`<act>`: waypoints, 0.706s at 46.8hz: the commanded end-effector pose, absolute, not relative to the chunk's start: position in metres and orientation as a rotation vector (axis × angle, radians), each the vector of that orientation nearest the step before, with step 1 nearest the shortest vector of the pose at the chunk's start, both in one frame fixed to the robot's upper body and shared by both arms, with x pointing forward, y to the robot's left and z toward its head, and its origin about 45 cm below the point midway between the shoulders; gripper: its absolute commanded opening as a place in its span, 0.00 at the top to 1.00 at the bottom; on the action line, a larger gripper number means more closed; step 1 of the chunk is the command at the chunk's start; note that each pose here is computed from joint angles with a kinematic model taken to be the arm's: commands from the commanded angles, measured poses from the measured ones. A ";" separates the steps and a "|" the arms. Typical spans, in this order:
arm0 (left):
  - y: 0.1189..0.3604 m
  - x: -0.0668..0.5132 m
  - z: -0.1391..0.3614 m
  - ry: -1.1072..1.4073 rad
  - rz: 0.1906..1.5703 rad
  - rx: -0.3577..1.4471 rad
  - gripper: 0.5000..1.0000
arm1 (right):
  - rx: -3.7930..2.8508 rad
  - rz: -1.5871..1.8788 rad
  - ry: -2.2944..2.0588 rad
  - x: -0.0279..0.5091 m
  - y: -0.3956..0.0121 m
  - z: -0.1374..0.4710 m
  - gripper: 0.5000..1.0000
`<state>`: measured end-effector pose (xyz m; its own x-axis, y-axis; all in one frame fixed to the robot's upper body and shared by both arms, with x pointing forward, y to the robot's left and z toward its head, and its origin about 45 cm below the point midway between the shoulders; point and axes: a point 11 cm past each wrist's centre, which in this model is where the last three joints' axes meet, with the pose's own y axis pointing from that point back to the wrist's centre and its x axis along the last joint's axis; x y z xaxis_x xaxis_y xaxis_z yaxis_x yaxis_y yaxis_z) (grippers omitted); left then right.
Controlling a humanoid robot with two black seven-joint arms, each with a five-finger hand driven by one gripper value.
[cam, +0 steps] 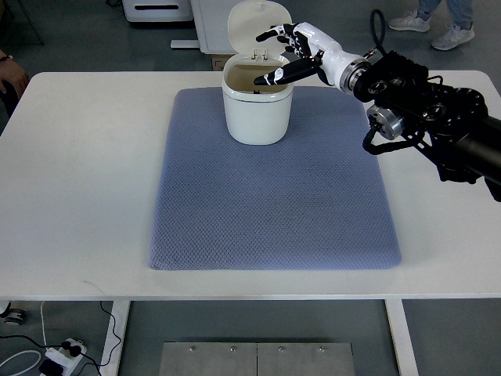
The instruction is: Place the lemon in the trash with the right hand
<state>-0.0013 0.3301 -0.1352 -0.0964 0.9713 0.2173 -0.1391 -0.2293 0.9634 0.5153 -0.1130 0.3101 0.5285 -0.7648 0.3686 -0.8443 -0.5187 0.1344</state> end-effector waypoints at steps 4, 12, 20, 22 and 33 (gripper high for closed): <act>0.330 -0.001 -0.135 1.039 1.502 1.218 0.00 | 2.472 0.380 -1.347 0.516 -0.119 0.311 0.00; 0.330 -0.001 -0.135 1.039 1.502 1.218 0.00 | 2.497 0.356 -1.315 0.507 -0.133 0.313 0.00; 0.330 -0.001 -0.135 1.039 1.502 1.218 0.00 | 2.518 0.321 -1.290 0.492 -0.157 0.318 0.00; 0.330 -0.001 -0.135 1.039 1.502 1.218 0.00 | 2.515 0.315 -1.296 0.491 -0.165 0.319 0.00; 0.330 -0.001 -0.135 1.040 1.500 1.216 0.00 | 2.476 0.317 -1.439 0.486 -0.233 0.309 0.00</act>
